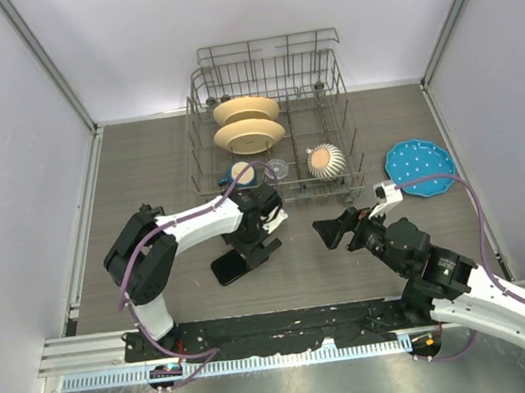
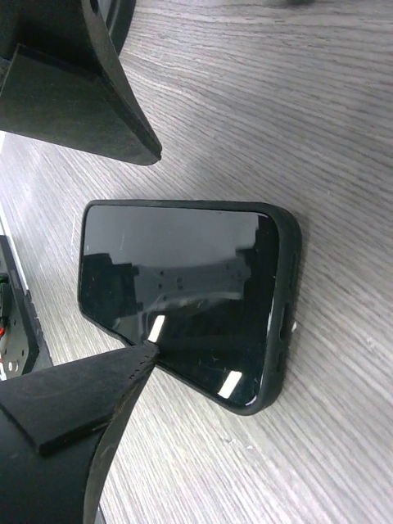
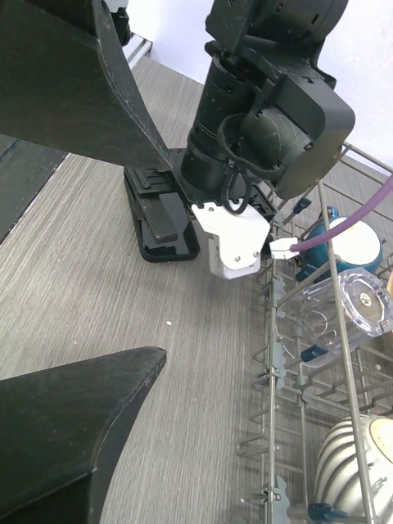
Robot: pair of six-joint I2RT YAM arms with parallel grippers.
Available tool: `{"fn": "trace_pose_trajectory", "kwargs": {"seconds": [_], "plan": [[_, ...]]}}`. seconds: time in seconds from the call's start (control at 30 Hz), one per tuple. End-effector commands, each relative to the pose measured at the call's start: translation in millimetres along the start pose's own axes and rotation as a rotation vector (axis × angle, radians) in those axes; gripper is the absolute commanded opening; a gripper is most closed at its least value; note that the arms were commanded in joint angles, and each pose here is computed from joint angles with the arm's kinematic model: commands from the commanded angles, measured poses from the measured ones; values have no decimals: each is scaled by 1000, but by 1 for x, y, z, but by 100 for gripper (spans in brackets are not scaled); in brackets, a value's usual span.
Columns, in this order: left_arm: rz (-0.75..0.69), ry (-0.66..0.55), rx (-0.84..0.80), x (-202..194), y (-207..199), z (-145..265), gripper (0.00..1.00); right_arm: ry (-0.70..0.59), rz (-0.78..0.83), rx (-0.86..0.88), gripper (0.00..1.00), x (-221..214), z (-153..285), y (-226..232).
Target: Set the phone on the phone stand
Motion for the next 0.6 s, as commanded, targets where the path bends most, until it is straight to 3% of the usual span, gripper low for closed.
{"fn": "trace_pose_trajectory", "kwargs": {"seconds": [0.0, 0.3, 0.57], "plan": [[-53, -50, -147, 1, -33, -4, 99, -50, -17, 10, 94, 14, 5, 7], [-52, -158, -303, 7, -51, 19, 96, -29, -14, 9, 93, 12, 0, 11], [-26, -266, -243, 11, -46, 42, 100, 18, -3, 4, 93, 4, -9, 13]]}}
Point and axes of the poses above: each gripper's point midway between its finger pads, its own z axis back along the fingers, its own y axis along the line the jaws close on, x = y × z, the point moved 6 cm from there along z, back along the fingers, and after that the axes turned 11 degrees about -z, right-handed, at the moved point
